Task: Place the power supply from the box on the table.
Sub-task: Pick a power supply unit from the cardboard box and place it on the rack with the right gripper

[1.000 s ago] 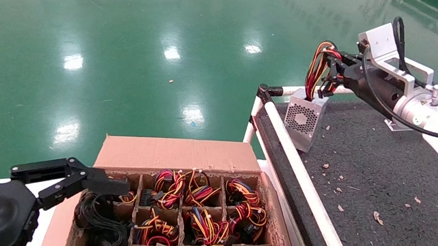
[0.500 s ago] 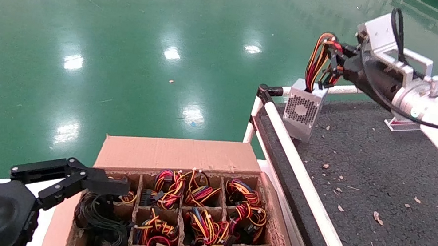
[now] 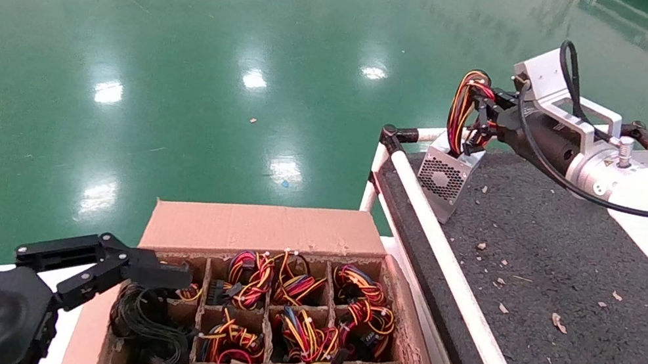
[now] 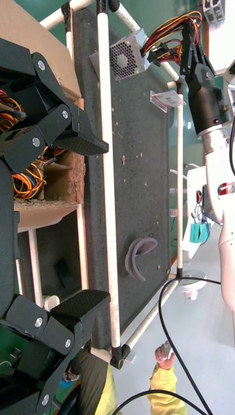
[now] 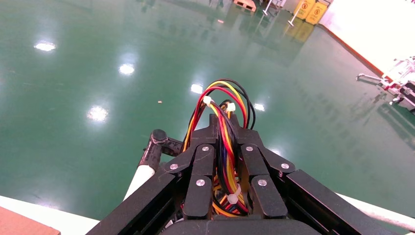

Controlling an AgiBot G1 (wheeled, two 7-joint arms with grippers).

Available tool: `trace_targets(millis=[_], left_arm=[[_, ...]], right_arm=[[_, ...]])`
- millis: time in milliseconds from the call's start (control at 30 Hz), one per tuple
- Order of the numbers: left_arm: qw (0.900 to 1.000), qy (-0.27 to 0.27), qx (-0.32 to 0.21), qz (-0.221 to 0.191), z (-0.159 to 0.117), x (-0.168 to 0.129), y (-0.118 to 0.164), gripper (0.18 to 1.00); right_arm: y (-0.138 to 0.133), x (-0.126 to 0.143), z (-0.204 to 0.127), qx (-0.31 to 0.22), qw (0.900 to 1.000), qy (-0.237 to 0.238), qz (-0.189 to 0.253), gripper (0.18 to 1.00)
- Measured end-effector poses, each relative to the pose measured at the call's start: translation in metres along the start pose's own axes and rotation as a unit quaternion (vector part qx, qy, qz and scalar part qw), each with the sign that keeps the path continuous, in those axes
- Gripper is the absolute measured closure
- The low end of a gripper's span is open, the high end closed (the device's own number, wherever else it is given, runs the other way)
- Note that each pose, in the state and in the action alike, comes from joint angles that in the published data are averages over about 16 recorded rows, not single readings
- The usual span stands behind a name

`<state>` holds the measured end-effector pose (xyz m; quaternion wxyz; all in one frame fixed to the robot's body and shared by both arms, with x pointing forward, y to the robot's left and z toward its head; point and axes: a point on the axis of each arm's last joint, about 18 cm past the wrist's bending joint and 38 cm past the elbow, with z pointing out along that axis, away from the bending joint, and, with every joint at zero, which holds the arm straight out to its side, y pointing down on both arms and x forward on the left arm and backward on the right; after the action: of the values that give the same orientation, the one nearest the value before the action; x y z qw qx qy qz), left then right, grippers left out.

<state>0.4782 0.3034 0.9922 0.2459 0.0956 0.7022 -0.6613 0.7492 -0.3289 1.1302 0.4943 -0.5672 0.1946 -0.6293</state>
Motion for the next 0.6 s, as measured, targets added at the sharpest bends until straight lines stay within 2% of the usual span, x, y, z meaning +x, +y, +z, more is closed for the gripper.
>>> trace_targets(millis=[233,433,600], left_arm=[[1.0000,0.000,0.000,0.000,0.000,0.000,0.000,0.184],[1.0000,0.000,0.000,0.000,0.000,0.000,0.000,0.184],[1.0000,0.000,0.000,0.000,0.000,0.000,0.000,0.184]], right_arm=[[0.001,0.000,0.000,-0.001,1.000,-0.001,0.000,0.936],[0.001,0.004,-0.004,-0.001,1.000,-0.002,0.000,0.888],[-0.003,0.010,-0.007,0.001,1.000,-0.004,-0.001,0.815]])
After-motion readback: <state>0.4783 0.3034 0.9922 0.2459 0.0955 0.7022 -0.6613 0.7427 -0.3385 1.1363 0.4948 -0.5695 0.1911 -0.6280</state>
